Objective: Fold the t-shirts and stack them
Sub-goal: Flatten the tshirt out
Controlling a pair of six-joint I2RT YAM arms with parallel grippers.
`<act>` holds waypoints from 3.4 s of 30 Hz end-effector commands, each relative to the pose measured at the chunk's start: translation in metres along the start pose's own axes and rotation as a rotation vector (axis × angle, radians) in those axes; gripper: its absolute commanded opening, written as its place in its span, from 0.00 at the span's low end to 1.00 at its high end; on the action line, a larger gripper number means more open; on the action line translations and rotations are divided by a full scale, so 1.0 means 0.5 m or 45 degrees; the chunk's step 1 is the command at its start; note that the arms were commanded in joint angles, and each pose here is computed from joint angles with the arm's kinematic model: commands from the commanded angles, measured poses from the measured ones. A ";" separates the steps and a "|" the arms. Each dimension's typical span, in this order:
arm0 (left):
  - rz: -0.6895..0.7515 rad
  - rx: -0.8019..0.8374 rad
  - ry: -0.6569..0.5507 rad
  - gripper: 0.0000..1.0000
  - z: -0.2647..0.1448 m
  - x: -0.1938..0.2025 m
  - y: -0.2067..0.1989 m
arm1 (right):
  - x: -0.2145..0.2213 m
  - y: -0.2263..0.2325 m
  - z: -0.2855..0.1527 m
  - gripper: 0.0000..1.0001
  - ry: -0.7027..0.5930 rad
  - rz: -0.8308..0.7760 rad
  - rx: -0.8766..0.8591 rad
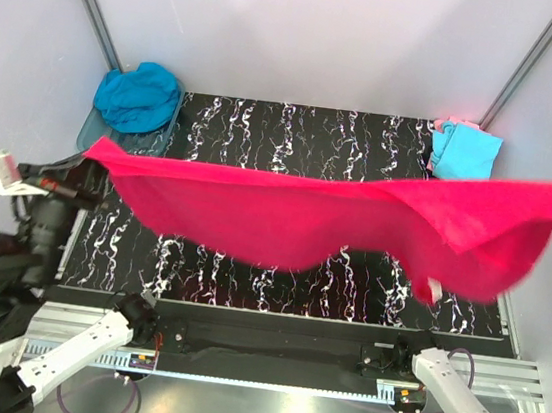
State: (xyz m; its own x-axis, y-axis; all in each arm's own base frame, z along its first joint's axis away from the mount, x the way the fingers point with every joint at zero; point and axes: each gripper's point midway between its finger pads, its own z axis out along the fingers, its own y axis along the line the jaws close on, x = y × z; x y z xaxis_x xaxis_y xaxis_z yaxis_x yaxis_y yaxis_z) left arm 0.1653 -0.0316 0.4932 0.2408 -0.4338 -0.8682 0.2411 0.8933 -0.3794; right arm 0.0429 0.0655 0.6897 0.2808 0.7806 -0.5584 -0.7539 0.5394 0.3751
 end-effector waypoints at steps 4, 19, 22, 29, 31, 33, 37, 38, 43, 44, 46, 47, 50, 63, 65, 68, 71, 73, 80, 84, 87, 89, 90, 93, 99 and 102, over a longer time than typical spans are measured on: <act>-0.004 0.028 -0.005 0.00 -0.048 -0.043 0.004 | -0.027 0.012 0.003 0.00 -0.019 0.031 0.041; 0.292 -0.537 0.202 0.00 0.195 0.392 0.137 | 0.329 -0.549 -0.002 0.00 0.122 -0.201 0.919; 0.373 -0.606 0.260 0.00 0.225 0.467 0.158 | 0.382 -0.616 -0.010 0.00 0.154 -0.236 0.998; 0.467 -0.802 0.330 0.00 0.289 0.568 0.244 | 0.493 -0.785 -0.039 0.00 0.240 -0.204 1.160; 0.498 -0.831 0.312 0.00 0.325 0.553 0.251 | 0.507 -0.823 -0.046 0.00 0.258 -0.198 1.197; 0.547 -0.852 0.327 0.00 0.361 0.563 0.263 | 0.534 -0.867 -0.046 0.00 0.280 -0.187 1.225; 0.602 -0.852 0.361 0.27 0.417 0.588 0.280 | 0.570 -0.943 -0.043 0.00 0.327 -0.129 1.246; 0.627 -0.846 0.395 0.36 0.426 0.614 0.288 | 0.595 -0.973 -0.053 0.00 0.362 -0.121 1.277; 0.671 -0.879 0.437 0.82 0.467 0.646 0.310 | 0.633 -1.044 -0.010 0.00 0.427 -0.074 1.231; 0.677 -0.879 0.455 0.84 0.469 0.660 0.314 | 0.649 -1.069 0.010 0.11 0.452 -0.076 1.213; 0.665 -0.872 0.457 0.86 0.474 0.665 0.311 | 0.683 -1.080 0.042 0.44 0.528 -0.043 1.128; 0.655 -0.870 0.456 0.86 0.474 0.662 0.308 | 0.699 -1.096 0.082 0.74 0.560 -0.050 1.062; 0.605 -0.868 0.422 0.86 0.470 0.629 0.295 | 0.712 -1.089 0.161 1.00 0.606 -0.026 0.899; 0.145 -0.424 0.411 0.85 0.365 0.536 0.106 | 0.542 -0.739 0.146 1.00 0.413 0.002 0.787; 0.073 -0.183 0.517 0.86 0.363 0.577 0.040 | 0.569 -0.724 0.086 1.00 0.436 0.108 0.834; 0.036 0.032 0.676 0.86 0.361 0.654 -0.018 | 0.643 -0.689 0.007 1.00 0.548 0.209 0.850; 0.043 0.064 0.747 0.86 0.373 0.718 -0.016 | 0.712 -0.631 -0.065 1.00 0.699 0.178 0.799; 0.058 0.040 0.801 0.87 0.388 0.767 0.005 | 0.742 -0.622 -0.122 1.00 0.776 0.150 0.819; 0.125 -0.151 0.871 0.86 0.528 0.853 0.172 | 0.823 -0.602 -0.287 1.00 1.017 0.102 0.815; 0.204 -0.241 0.876 0.85 0.605 0.852 0.255 | 0.825 -0.604 -0.324 1.00 1.042 0.057 0.805; 0.213 -0.327 0.941 0.85 0.633 0.899 0.345 | 0.828 -0.593 -0.335 1.00 1.035 0.089 0.779; 0.194 -0.353 0.974 0.84 0.637 0.906 0.382 | 0.835 -0.594 -0.349 1.00 1.032 0.122 0.794; 0.175 -0.358 0.981 0.82 0.649 0.915 0.394 | 0.837 -0.594 -0.354 1.00 1.037 0.130 0.800; 0.089 -0.413 1.086 0.80 0.637 0.940 0.423 | 0.821 -0.592 -0.360 1.00 0.969 0.140 0.804; -0.056 -0.456 1.167 0.75 0.575 0.952 0.412 | 0.794 -0.577 -0.344 1.00 0.934 0.095 0.782; -0.069 -0.457 1.189 0.75 0.563 0.942 0.398 | 0.791 -0.581 -0.349 1.00 0.920 0.096 0.797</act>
State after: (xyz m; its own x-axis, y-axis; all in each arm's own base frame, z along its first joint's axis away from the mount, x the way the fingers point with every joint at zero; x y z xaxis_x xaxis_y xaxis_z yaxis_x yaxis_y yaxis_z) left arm 0.5940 -0.0733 0.0429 -0.6747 -0.3160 -0.6670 -0.1539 0.9441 -0.2916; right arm 0.2656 0.1659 0.2137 -0.4022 0.5257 -0.7496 -0.2345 0.7323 0.6393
